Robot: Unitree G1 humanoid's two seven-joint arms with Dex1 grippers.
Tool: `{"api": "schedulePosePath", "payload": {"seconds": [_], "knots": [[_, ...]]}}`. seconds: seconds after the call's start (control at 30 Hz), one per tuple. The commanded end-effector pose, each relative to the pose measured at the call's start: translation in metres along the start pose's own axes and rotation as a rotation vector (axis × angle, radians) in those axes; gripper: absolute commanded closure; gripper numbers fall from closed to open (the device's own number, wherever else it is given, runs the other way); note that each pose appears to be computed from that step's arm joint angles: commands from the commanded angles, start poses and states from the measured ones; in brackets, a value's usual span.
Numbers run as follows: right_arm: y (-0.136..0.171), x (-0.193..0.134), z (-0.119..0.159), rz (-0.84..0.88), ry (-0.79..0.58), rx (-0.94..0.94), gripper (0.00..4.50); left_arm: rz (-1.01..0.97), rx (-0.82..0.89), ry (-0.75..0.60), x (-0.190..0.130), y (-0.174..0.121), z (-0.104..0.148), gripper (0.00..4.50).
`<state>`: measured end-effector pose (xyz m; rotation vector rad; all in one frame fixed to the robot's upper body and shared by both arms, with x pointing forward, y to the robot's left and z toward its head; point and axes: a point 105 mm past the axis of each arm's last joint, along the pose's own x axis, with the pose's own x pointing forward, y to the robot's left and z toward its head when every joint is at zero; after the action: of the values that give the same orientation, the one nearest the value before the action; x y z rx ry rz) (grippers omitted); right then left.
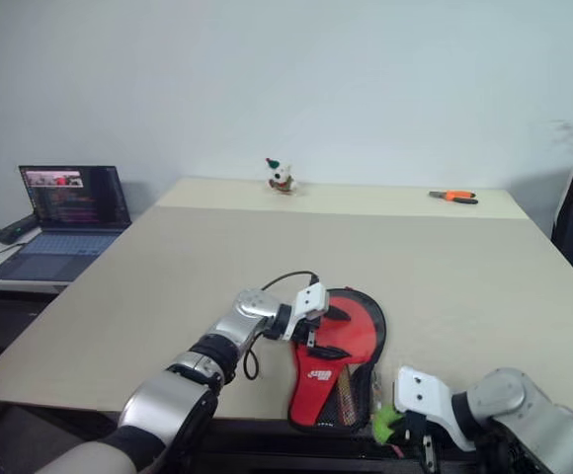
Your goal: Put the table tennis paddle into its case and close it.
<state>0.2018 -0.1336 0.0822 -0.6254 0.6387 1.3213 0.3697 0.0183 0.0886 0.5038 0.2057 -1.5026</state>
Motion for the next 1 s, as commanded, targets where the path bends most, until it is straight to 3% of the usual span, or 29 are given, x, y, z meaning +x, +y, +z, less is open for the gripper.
{"api": "schedulePosePath", "payload": {"seconds": [0.03, 0.6, 1.0], "knots": [[0.021, 0.001, 0.008, 0.087, -0.011, -0.039, 4.47, -0.047, -0.066, 0.086, 0.010, -0.016, -0.026, 0.00], [0.084, 0.005, 0.037, 0.281, -0.083, -0.082, 4.47, 0.002, -0.039, 0.097, 0.021, -0.007, -0.016, 0.00], [0.082, -0.002, 0.042, 0.245, -0.101, -0.071, 4.47, 0.000, 0.006, 0.125, 0.025, -0.005, -0.011, 0.00]]}}
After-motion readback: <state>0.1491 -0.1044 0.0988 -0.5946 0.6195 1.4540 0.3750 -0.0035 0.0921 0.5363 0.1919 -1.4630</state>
